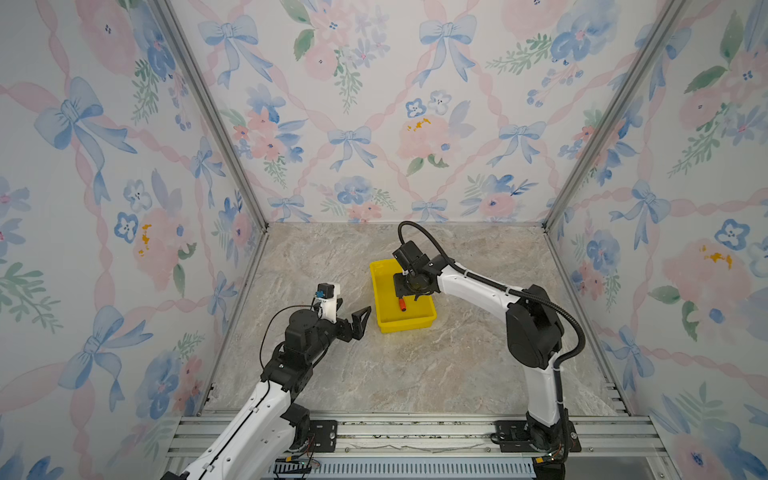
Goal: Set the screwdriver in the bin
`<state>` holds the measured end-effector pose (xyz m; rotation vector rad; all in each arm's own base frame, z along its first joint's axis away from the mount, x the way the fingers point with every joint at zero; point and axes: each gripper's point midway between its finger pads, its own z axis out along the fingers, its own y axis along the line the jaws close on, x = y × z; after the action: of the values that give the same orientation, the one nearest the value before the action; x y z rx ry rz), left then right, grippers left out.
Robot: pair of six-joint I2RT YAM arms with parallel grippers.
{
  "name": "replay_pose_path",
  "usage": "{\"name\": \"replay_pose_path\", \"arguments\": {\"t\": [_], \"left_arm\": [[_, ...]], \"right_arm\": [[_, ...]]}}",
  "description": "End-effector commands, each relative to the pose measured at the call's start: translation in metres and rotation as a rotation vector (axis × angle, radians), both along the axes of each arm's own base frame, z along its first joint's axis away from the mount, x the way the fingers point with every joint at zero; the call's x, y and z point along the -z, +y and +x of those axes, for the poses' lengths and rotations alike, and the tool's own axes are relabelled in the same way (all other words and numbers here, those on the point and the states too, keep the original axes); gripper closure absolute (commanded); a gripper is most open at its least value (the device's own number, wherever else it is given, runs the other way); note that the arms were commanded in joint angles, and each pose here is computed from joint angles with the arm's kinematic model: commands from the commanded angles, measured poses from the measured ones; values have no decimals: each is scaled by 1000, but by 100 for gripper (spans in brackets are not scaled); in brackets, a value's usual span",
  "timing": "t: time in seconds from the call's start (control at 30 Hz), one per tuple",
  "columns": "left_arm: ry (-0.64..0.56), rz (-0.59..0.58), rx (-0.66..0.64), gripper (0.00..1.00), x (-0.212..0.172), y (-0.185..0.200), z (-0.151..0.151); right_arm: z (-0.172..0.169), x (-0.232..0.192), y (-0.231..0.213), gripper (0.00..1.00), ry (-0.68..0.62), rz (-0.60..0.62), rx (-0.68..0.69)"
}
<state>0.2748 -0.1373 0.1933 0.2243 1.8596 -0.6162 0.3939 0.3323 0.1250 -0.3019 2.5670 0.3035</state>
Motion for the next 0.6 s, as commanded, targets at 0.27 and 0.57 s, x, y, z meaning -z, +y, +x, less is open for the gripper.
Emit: {"name": "replay_pose_path", "arguments": {"t": [0.27,0.57], "left_arm": [[15,72,-291,2,8,50,6],[45,156,-407,3,26,74,8]], "right_arm": [[-52,-85,-93,17,-234,-23,59],[-110,-85,-242,3,-346,-209,347]]}}
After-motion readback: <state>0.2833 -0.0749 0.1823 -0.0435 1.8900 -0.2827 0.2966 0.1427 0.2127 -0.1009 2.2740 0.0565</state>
